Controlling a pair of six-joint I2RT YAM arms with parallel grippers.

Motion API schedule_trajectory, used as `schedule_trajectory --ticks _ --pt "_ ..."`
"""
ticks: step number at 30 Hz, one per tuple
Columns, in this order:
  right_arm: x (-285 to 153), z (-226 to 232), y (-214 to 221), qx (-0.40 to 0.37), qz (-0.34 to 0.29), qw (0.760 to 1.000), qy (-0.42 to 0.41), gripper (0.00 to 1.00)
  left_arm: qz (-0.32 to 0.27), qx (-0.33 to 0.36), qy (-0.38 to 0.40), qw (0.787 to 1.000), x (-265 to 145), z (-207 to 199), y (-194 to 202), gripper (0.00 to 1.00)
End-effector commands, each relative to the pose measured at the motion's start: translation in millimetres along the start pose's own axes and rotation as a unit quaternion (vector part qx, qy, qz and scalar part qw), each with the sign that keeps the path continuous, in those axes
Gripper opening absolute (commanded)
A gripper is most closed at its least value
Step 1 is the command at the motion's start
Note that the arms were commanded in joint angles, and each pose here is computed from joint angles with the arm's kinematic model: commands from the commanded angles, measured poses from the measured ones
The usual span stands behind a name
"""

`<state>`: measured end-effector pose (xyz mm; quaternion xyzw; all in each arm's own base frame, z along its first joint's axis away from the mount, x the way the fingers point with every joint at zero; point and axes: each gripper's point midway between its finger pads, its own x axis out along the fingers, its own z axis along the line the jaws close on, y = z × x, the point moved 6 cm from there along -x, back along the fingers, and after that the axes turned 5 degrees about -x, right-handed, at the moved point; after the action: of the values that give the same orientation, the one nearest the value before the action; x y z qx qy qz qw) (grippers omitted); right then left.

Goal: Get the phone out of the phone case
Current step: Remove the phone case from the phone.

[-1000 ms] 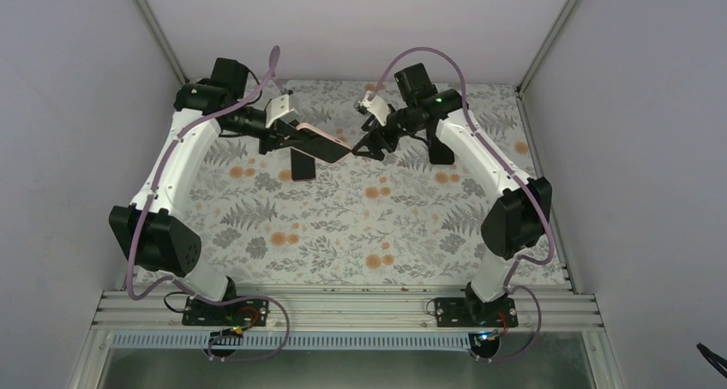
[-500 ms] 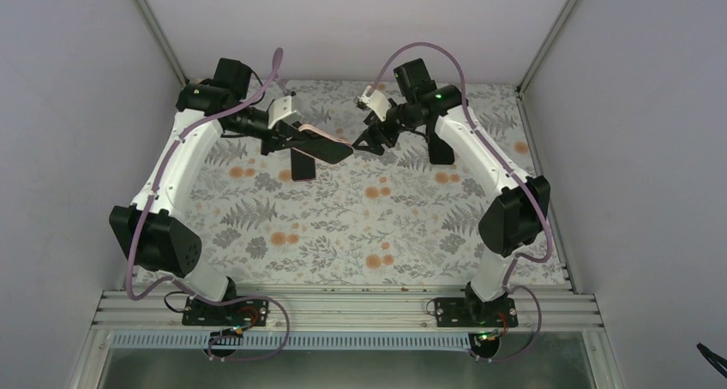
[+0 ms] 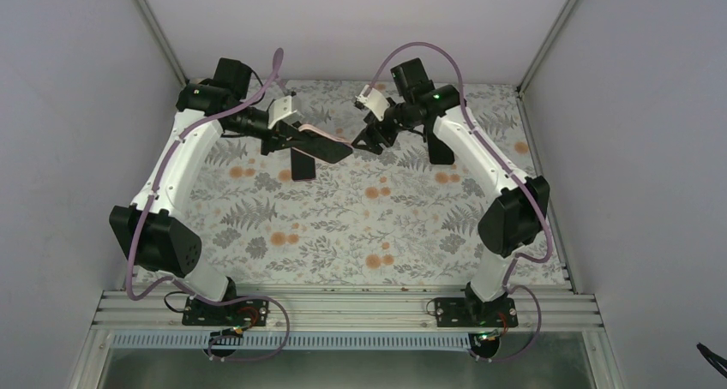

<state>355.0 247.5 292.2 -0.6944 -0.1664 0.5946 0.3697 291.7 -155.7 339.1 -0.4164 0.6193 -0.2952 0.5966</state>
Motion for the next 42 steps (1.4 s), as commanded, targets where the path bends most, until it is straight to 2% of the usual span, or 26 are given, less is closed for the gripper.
schedule_trajectory --ticks 1,13,19,27,30,42 --pt "-9 -39 -37 -0.018 -0.061 0.991 0.120 0.88 -0.068 -0.012 0.102 0.992 2 -46 -21 0.02" --pt "-12 -51 -56 -0.007 -0.093 0.986 0.140 0.90 -0.080 0.001 0.109 0.991 1 -49 -22 0.02" --pt "-10 -29 -63 -0.033 -0.109 0.992 0.062 0.90 -0.082 0.002 0.111 0.990 2 -48 -21 0.02" --pt "-7 3 -70 -0.069 -0.111 0.991 0.037 0.90 -0.082 0.014 0.103 0.991 -2 -51 -23 0.02" --pt "-7 16 -71 -0.078 -0.116 0.990 0.013 0.94 -0.083 0.016 0.100 0.991 -5 -52 -25 0.02" --pt "-26 56 -82 -0.094 -0.169 0.977 -0.093 0.95 -0.086 0.023 0.087 0.992 -12 -53 -28 0.02"
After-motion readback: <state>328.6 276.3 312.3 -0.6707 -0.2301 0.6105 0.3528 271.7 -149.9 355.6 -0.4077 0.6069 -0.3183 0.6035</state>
